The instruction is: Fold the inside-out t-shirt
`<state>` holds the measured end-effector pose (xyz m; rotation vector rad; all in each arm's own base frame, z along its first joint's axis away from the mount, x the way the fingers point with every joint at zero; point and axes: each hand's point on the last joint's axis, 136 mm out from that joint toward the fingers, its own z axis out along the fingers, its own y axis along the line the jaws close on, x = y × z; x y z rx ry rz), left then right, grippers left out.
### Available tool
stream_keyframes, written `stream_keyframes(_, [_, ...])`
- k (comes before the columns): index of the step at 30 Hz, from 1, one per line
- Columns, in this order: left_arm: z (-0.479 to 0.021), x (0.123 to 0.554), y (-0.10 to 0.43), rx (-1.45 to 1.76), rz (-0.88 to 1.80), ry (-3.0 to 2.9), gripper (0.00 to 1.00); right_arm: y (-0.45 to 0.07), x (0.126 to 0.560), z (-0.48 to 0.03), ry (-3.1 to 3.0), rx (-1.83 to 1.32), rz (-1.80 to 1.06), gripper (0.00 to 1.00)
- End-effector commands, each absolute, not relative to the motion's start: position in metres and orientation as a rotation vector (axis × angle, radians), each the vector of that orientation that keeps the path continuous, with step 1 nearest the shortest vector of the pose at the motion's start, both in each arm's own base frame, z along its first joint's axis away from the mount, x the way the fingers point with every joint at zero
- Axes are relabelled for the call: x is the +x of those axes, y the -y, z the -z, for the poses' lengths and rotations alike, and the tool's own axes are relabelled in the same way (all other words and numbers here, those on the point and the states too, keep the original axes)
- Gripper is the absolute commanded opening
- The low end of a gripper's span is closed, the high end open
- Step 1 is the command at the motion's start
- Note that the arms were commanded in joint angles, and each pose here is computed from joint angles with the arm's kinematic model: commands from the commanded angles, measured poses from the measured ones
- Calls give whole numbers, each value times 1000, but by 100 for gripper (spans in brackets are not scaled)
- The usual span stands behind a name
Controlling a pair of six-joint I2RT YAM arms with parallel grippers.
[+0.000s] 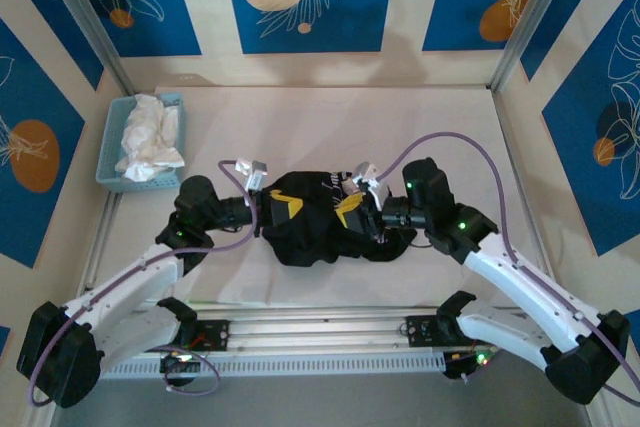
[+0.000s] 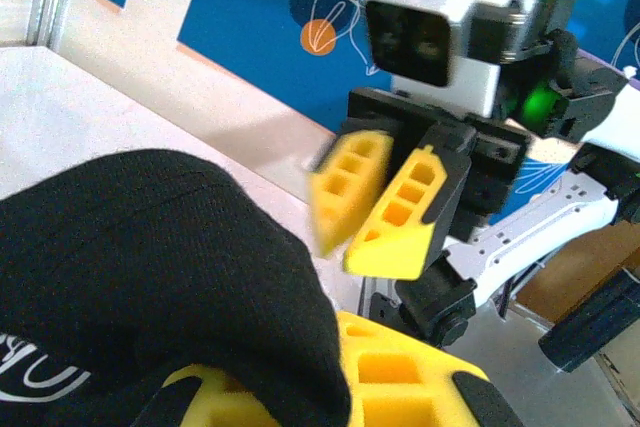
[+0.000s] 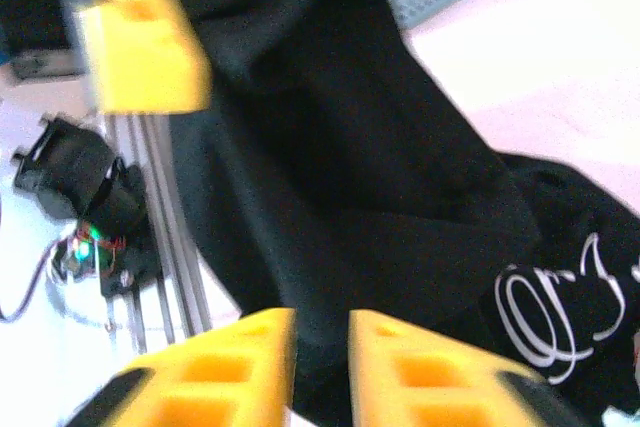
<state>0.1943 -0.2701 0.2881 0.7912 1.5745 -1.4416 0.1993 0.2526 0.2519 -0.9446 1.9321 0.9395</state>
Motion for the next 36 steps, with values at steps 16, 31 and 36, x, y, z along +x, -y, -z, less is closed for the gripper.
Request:
stream_keyframes(16, [-287, 210, 257, 722, 1262, -1552, 0, -267, 233, -277, -1915, -659, -1389, 0])
stream_keyframes(31, [-189, 226, 228, 537, 1054, -1883, 62, -283, 218, -275, -1804, -841, -1407, 0])
stream_keyframes(36, [-195, 232, 201, 431, 875, -1925, 75, -286, 217, -271, -1820, -866, -1409, 0])
